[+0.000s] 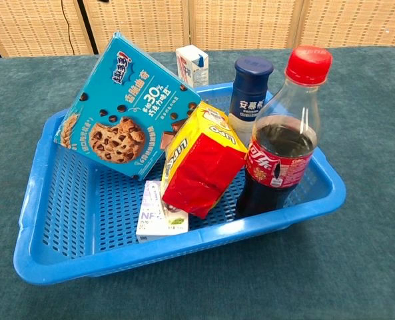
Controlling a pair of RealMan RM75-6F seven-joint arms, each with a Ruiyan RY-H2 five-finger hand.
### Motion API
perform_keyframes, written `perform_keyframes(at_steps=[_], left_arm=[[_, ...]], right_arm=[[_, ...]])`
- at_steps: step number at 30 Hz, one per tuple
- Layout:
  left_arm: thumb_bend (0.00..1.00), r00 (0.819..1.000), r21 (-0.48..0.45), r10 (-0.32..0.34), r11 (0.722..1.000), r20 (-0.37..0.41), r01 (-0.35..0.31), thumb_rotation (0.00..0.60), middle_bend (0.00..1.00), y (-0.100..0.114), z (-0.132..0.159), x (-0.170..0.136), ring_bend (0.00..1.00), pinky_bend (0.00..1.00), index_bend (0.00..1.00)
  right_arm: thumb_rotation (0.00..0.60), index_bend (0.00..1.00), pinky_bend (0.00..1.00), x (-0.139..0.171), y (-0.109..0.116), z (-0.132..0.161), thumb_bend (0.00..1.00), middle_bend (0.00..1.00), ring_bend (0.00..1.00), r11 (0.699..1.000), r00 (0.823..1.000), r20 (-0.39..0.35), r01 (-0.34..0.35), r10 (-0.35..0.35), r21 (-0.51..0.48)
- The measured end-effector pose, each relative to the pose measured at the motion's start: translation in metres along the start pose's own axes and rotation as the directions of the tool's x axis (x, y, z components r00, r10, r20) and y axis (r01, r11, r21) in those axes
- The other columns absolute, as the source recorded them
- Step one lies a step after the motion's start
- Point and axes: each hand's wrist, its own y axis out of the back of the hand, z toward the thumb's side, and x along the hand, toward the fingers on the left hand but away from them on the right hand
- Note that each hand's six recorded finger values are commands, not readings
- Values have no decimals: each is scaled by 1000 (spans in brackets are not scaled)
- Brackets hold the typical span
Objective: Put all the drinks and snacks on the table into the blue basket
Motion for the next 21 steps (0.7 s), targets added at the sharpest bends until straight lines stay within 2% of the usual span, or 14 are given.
perform_keyframes(at_steps=[6, 10, 21], left_arm=[[0, 998, 58, -66, 996, 7, 66, 600, 0, -29, 18, 40, 0, 0, 0], [0, 996, 71, -89, 994, 14, 87, 600, 0, -43, 33, 60, 0, 0, 0], [0, 986, 73, -163, 984, -36, 165, 600, 0, -72, 36, 85, 0, 0, 0]], right_arm=[[600, 0, 135, -2, -2, -2, 0, 0, 0, 1000, 1000, 13, -5, 5, 11], [600, 0, 135, -3, -2, -4, 0, 0, 0, 1000, 1000, 23, -1, 1, 13], [600, 0, 135, -4, 1, -10, 0, 0, 0, 1000, 999, 43, 9, -9, 15]])
